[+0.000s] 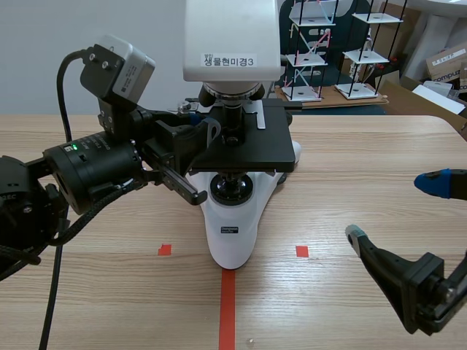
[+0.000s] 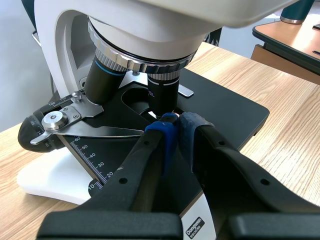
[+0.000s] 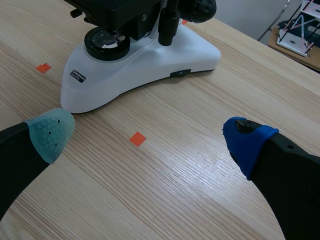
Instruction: Return to the home posture
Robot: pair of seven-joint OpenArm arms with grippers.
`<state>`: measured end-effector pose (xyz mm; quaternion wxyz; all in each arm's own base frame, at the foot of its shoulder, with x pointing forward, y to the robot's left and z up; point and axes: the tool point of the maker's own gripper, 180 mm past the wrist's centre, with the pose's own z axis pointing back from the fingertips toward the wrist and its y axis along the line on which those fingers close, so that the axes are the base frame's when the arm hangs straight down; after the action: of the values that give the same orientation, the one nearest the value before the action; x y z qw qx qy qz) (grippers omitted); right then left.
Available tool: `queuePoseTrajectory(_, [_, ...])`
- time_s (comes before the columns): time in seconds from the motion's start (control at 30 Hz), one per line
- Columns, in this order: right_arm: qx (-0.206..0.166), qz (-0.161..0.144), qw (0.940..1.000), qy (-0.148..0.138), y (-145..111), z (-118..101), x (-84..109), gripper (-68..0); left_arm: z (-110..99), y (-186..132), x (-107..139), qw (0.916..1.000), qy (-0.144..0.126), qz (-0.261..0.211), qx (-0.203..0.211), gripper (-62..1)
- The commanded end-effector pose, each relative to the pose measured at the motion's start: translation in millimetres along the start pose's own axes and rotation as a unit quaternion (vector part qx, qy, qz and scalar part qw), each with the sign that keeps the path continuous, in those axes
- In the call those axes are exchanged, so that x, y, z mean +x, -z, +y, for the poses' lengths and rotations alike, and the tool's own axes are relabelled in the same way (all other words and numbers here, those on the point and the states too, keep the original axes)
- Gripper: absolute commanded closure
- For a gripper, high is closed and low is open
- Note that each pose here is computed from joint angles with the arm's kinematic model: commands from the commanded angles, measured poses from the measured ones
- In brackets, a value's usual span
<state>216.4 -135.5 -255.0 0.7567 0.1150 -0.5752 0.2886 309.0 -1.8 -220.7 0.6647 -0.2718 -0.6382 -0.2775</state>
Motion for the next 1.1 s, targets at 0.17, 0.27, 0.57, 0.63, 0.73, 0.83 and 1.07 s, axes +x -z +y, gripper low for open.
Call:
queuePoseTrajectory(0.17, [0.001,-0.013,0.9999,-0.003,0.0,-0.2,8.0,-67.9,-3.5,2.1,8.4,0.9999,-0.001,-0.016,-0.004,-4.0])
queuePoseTrajectory(0.27, [0.001,-0.013,0.9999,-0.003,0.0,-0.2,8.0,-67.9,-3.5,2.1,8.4,0.9999,-0.001,-0.016,-0.004,-4.0])
queuePoseTrajectory(0.57, [0.001,-0.013,0.9999,-0.003,0.0,-0.2,8.0,-67.9,-3.6,2.1,8.1,0.9999,0.002,-0.015,-0.004,-4.0])
queuePoseTrajectory(0.63, [0.001,-0.013,0.9999,-0.003,0.0,-0.2,8.0,-67.9,-3.3,1.4,8.6,0.9998,0.002,-0.017,-0.004,-4.0])
queuePoseTrajectory(0.73, [0.001,-0.013,0.9999,-0.003,0.0,-0.1,8.0,-67.9,-0.4,-0.8,8.8,0.9998,0.002,-0.019,0.001,-4.0])
queuePoseTrajectory(0.83, [0.001,-0.013,0.9999,-0.003,0.0,-0.2,7.9,-67.9,3.8,-6.2,6.4,0.9998,-0.001,-0.016,0.011,-4.0])
queuePoseTrajectory(1.07, [0.001,-0.013,0.9999,-0.003,0.0,-0.1,7.9,-67.9,-0.8,-29.5,17.3,0.9992,0.008,-0.038,0.013,-4.1])
